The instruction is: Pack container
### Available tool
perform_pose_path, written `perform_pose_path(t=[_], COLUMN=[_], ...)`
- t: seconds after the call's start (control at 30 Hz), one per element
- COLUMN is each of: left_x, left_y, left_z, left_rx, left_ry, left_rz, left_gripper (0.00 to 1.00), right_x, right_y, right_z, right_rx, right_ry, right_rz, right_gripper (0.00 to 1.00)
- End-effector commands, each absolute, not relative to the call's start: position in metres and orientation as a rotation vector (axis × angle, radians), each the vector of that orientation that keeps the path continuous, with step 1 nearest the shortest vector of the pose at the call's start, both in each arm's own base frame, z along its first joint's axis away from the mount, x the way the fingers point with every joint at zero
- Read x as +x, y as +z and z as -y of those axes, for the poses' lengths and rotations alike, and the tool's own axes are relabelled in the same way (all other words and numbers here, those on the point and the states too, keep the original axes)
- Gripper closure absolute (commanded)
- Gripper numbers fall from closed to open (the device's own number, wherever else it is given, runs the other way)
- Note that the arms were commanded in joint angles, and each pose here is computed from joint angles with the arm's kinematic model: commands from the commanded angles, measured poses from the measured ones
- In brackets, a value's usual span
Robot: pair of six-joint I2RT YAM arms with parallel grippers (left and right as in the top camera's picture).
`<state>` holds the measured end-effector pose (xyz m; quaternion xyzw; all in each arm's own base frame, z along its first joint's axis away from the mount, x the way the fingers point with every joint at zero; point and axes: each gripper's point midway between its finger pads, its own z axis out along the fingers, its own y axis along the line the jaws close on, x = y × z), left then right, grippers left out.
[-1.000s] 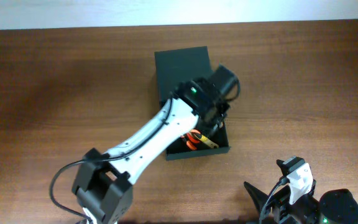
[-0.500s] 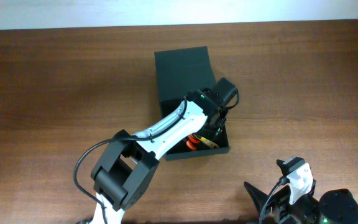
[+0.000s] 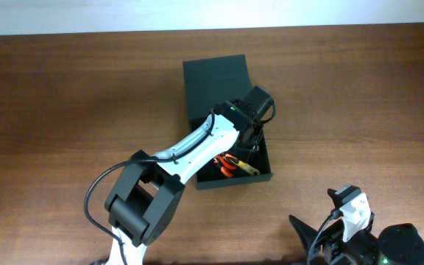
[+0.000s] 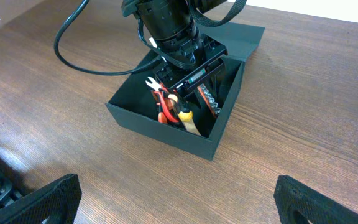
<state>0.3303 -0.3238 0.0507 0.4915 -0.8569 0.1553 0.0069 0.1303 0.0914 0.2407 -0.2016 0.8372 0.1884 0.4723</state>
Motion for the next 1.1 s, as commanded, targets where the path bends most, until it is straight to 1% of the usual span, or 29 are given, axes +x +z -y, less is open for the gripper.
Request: perform_pose_path(t=[0.0, 0.1, 0.2, 0.27, 0.4, 0.43, 0.53, 0.6, 0.7, 0.77, 0.87, 0.9, 0.93, 1.07], left_x=[0.332, 0.334, 0.341, 0.349, 0.36, 0.361, 0.358, 0.356, 0.352, 0.349, 0.35, 0.352, 0.353, 0.347], left_y=[0.048, 0.062, 0.088, 0.114, 0.162, 0.171, 0.192, 0.204, 0.218, 0.226, 0.238, 0.243, 0.247, 0.254], left_z=[0.321, 0.321, 0.317, 0.309, 0.285, 0.277, 0.252, 0.235, 0.209, 0.194, 0.174, 0.167, 0.162, 0.148], left_rx=[1.474, 1.345, 1.176, 0.993, 0.564, 0.469, 0.242, 0.108, -0.078, -0.194, -0.209, -0.178, -0.156, -0.143], left_ry=[0.473, 0.517, 0.587, 0.645, 0.705, 0.698, 0.644, 0.596, 0.512, 0.461, 0.43, 0.418, 0.412, 0.389], left_rz=[2.734, 2.829, 2.975, 3.121, 3.359, 3.402, 3.486, 3.525, 3.569, 3.589, 3.629, 3.65, 3.664, 3.67], left_gripper=[0.61, 0.54, 0.42, 0.34, 0.28, 0.24, 0.22, 0.19, 0.18, 0.15, 0.13, 0.06, 0.01, 0.01], right_x=[0.131, 0.131, 0.131, 0.131, 0.131, 0.131, 0.131, 0.131, 0.131, 0.131, 0.131, 0.131, 0.131, 0.131], right_y=[0.241, 0.241, 0.241, 0.241, 0.241, 0.241, 0.241, 0.241, 0.241, 0.241, 0.241, 0.241, 0.241, 0.241], right_z=[-0.09, -0.09, -0.09, -0.09, -0.09, -0.09, -0.09, -0.09, -0.09, -0.09, -0.09, -0.09, -0.09, -0.09], right_rx=[-0.481, -0.481, -0.481, -0.481, -0.481, -0.481, -0.481, -0.481, -0.481, -0.481, -0.481, -0.481, -0.481, -0.481], right_ry=[0.458, 0.458, 0.458, 0.458, 0.458, 0.458, 0.458, 0.458, 0.458, 0.458, 0.458, 0.458, 0.458, 0.458], right_rz=[-2.044, -2.043, -2.043, -2.043, -2.043, -2.043, -2.044, -2.043, -2.043, -2.043, -2.043, -2.043, -2.043, -2.044], right_gripper=[0.01, 0.01, 0.01, 0.01, 0.01, 0.01, 0.01, 0.01, 0.01, 0.01, 0.01, 0.01, 0.01, 0.01])
